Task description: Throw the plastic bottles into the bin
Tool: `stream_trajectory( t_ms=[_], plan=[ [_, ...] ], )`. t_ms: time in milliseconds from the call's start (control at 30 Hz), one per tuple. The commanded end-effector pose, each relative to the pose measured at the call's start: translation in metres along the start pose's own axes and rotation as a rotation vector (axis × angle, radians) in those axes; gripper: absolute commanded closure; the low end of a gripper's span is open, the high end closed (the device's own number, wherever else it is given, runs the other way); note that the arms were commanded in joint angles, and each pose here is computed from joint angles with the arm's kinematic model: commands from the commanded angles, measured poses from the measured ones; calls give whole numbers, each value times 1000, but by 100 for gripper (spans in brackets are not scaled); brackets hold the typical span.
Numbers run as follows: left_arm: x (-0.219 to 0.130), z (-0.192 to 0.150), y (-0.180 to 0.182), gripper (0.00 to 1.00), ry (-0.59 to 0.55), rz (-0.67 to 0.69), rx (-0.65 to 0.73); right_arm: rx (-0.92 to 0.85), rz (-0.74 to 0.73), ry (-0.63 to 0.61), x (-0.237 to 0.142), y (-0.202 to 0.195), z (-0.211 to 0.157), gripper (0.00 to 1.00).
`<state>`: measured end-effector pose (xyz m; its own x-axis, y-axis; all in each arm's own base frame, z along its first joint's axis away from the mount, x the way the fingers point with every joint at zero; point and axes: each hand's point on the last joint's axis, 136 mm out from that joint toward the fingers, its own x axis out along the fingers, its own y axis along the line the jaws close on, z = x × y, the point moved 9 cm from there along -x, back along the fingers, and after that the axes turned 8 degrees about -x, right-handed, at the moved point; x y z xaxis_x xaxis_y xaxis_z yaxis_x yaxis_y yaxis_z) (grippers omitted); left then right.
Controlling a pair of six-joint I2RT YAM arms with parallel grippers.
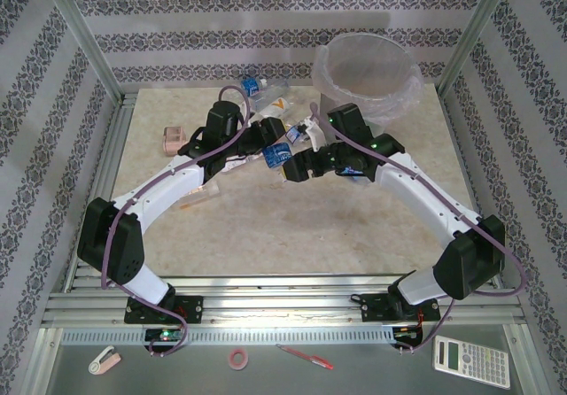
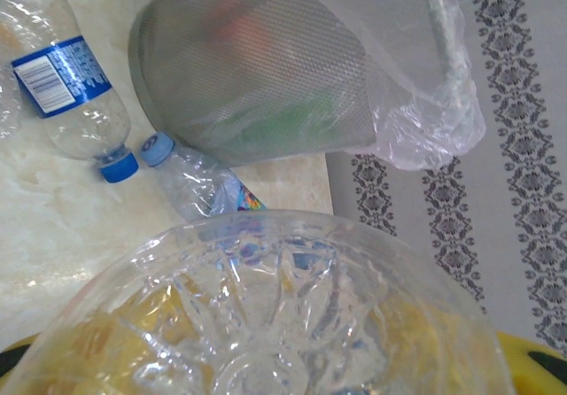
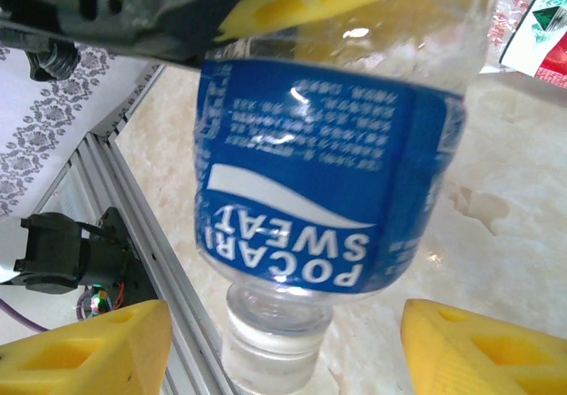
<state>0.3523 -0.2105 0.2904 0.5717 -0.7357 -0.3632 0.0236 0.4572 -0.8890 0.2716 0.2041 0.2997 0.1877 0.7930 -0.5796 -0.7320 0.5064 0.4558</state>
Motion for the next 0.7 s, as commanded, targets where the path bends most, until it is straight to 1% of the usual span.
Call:
stream_trajectory(
  t_ms=[0,100,300,667],
  plan=[
    [2,-1,-16,55,28,-93,85,-21,54,-31,-7,6,11,30],
    [4,-4,-23,55,47,-118,111,-31,74,-37,-6,7,14,27],
    [9,-9,-36,55,93,-205,138,-26,99,-24,0,6,15,27],
    [15,-20,-54,55,154,-318,187,-4,88,-13,6,-2,16,26]
  ],
)
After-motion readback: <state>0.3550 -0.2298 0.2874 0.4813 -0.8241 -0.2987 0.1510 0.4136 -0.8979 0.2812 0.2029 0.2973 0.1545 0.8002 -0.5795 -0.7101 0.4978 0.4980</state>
